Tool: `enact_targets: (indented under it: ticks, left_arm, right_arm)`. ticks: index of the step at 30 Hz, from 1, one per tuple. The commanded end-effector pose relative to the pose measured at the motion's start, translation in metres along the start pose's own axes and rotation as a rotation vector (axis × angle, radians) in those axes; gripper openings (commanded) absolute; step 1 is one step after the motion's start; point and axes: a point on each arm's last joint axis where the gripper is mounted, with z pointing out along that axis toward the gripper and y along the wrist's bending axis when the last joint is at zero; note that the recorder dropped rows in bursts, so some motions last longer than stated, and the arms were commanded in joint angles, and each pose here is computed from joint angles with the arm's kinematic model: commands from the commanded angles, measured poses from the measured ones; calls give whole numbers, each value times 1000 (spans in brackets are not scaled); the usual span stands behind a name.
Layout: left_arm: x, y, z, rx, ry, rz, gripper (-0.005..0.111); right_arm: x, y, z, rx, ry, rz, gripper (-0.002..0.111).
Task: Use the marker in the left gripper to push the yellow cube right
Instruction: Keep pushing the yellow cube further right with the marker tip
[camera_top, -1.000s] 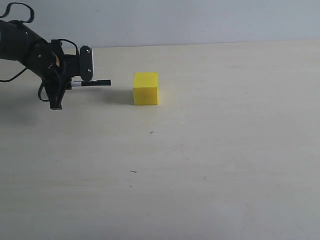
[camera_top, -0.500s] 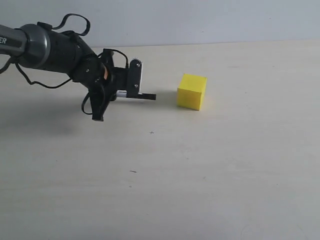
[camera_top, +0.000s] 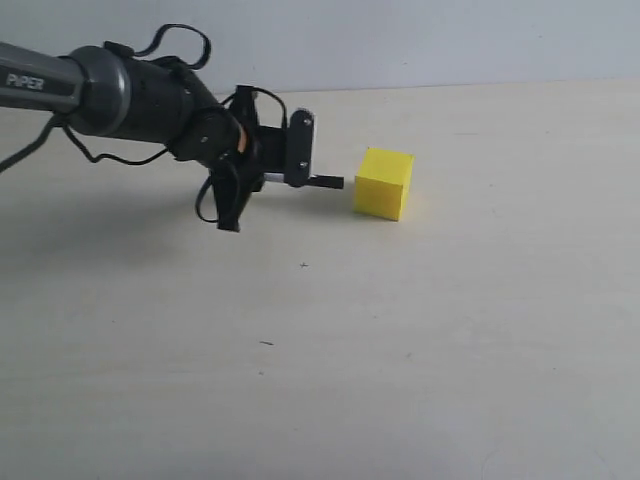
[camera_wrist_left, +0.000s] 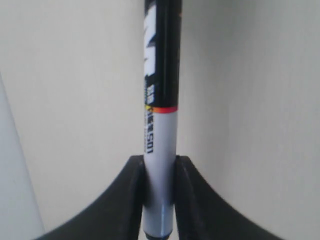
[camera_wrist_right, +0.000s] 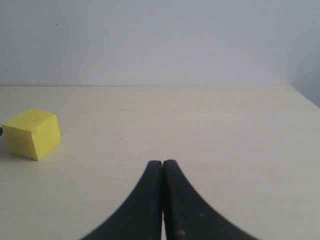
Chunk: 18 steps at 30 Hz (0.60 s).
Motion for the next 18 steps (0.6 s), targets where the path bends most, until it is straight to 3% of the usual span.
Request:
enact_targets:
  ticks: [1,3,9,13,15,18]
  left_arm:
    - [-44,-8,0,7,-40,44,0]
    - [-48,-10,-1,13,-40,19,0]
    - [-14,-7,-2,90,101,-77,0]
    - [-10,-7,0,93,111,-124,0]
    - [-24,-10,2,72,62,-101,0]
    - [-67,-11,9,-3,-76,-98,0]
  right_arm:
    - [0,0,0,3,-14,0,0]
    - [0,0,0,3,-14,0,0]
    - [0,0,0,3,-14,0,0]
    - [0,0,0,3,-14,0,0]
    - [0,0,0,3,-14,0,0]
    - [0,0,0,3,-14,0,0]
